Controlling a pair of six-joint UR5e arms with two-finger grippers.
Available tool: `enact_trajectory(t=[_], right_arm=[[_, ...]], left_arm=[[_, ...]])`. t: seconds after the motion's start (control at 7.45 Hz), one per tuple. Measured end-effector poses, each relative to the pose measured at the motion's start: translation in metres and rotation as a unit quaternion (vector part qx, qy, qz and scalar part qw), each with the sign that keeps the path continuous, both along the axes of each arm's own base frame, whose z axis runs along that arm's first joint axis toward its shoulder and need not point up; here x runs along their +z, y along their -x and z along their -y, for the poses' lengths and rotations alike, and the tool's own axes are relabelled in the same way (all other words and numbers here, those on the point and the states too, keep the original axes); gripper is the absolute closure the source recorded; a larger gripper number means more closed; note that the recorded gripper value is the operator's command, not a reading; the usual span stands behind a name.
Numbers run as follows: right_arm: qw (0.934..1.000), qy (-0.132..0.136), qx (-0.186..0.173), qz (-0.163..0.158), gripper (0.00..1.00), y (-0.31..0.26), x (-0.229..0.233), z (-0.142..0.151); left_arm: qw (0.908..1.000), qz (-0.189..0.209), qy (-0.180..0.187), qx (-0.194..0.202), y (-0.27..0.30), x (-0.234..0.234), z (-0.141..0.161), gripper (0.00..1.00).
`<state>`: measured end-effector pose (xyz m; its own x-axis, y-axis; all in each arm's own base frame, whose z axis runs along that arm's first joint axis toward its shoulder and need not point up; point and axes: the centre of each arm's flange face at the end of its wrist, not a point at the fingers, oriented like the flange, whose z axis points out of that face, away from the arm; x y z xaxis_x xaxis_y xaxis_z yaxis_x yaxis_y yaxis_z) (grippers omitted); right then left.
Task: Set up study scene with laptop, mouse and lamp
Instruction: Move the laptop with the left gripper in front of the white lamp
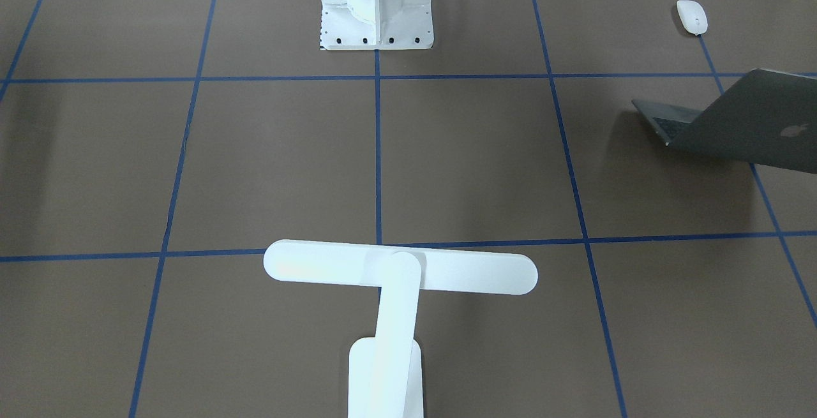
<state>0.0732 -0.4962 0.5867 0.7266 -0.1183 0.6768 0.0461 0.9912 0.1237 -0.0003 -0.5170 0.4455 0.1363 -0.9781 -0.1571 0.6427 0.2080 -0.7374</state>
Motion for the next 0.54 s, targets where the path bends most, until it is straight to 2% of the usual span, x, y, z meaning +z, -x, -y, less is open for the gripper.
enact_trajectory(t=[0.27, 0.54], right_arm=[[1.0000, 0.000, 0.000, 0.000, 0.00, 0.000, 0.000, 0.000], [1.0000, 0.000, 0.000, 0.001, 0.00, 0.000, 0.000, 0.000]], left_arm=[[0.9996, -0.011, 0.027, -0.004, -0.094, -0.078, 0.028, 1.00], [0.9984, -0.026, 0.050, -0.010, -0.184, -0.147, 0.036, 1.00]])
